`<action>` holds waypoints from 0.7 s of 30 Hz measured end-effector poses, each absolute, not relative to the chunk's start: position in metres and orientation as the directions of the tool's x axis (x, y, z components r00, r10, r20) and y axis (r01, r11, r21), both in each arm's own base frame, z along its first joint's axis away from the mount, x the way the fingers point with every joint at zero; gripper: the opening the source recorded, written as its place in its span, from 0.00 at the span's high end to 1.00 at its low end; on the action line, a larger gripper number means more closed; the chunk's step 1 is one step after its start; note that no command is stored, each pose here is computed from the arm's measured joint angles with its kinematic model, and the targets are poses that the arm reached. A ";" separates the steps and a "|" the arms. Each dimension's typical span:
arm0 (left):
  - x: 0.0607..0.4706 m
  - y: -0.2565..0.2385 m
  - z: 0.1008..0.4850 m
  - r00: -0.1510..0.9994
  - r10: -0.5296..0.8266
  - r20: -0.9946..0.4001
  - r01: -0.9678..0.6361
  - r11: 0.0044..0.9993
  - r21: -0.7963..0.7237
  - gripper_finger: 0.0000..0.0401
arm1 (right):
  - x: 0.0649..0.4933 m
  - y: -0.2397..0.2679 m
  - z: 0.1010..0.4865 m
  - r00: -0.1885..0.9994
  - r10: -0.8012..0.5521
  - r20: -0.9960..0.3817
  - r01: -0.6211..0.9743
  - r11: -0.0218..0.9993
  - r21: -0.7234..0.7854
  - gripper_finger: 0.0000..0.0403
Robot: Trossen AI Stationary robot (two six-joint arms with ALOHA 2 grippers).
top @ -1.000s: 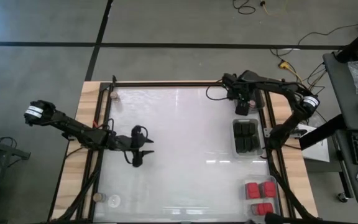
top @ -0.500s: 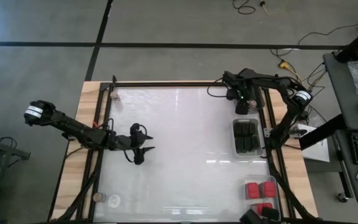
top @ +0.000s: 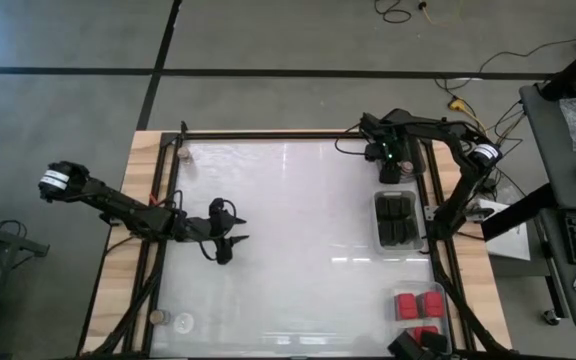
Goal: Sort spices by type
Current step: Put the brown seasoning bottle into the black bin
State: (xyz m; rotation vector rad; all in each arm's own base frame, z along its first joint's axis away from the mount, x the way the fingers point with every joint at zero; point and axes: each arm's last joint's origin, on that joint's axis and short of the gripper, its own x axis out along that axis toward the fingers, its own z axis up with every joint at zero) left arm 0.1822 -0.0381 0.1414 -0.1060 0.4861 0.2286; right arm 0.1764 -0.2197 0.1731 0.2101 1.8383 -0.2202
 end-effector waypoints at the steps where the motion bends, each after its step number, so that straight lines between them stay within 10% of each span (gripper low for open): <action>1: 0.182 -0.038 0.141 0.859 0.192 -0.474 -0.242 0.969 -0.046 0.48 | 0.176 -0.220 0.173 -0.272 0.031 -0.962 0.259 0.965 -0.042 0.53; 21: 0.181 -0.036 0.145 0.857 0.262 -0.444 -0.297 0.955 -0.010 0.48 | 0.186 -0.221 0.202 -0.279 0.003 -0.960 0.305 0.948 -0.086 0.30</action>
